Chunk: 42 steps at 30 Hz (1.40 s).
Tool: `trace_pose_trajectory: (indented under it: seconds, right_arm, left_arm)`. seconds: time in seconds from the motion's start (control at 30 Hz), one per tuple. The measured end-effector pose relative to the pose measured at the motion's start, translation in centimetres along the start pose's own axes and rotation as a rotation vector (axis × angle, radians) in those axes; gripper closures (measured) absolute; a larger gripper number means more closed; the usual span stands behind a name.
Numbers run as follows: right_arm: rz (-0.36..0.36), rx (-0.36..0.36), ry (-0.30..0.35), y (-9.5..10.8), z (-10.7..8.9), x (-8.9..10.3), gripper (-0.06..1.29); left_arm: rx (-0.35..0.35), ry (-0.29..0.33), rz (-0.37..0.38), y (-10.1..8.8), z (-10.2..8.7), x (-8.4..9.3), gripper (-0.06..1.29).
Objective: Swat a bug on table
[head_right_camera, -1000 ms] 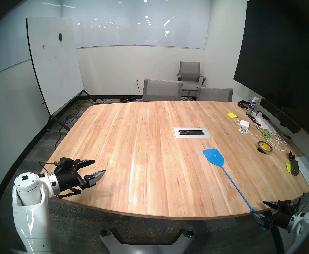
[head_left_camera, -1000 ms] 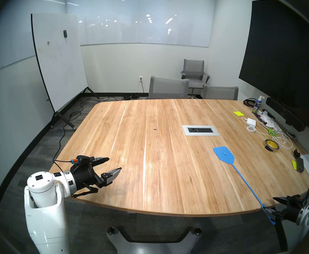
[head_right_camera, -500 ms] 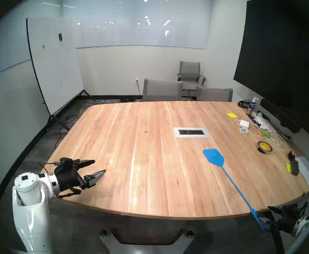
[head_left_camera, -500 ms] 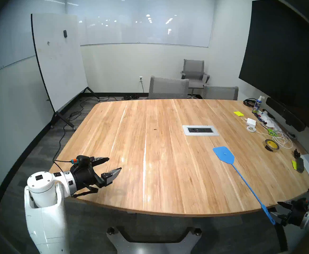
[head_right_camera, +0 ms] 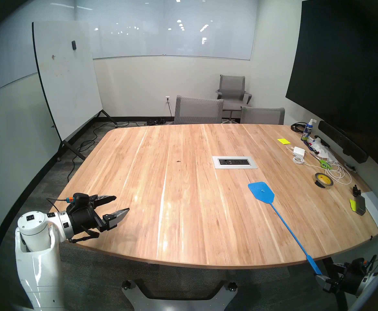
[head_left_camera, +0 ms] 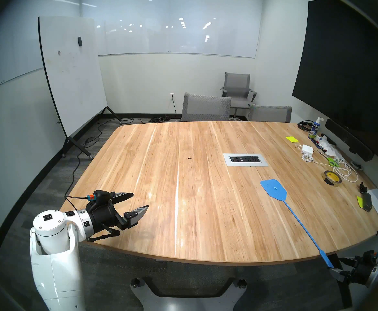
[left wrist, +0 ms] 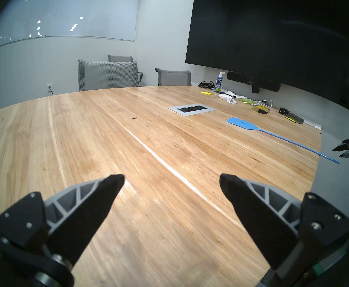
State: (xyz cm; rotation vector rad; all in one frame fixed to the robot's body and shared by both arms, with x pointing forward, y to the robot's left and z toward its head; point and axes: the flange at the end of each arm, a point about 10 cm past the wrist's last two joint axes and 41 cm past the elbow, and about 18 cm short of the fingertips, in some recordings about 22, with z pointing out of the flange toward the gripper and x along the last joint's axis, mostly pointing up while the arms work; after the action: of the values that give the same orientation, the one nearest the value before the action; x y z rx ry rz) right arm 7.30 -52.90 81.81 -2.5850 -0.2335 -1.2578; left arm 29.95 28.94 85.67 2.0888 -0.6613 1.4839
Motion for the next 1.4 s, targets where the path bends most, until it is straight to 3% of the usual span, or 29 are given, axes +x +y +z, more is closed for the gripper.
trace_pose_trajectory:
  seconds: [1.07,1.4]
  right_arm:
    - [0.252,0.021,0.057,2.0,-1.4,-1.9,0.0]
    - [0.294,0.031,0.068,2.1,-1.2,-1.8,0.0]
  left_arm:
    - [0.0,0.0,0.0,0.0,0.0,0.0,-0.02]
    - [0.0,0.0,0.0,0.0,0.0,0.0,-0.02]
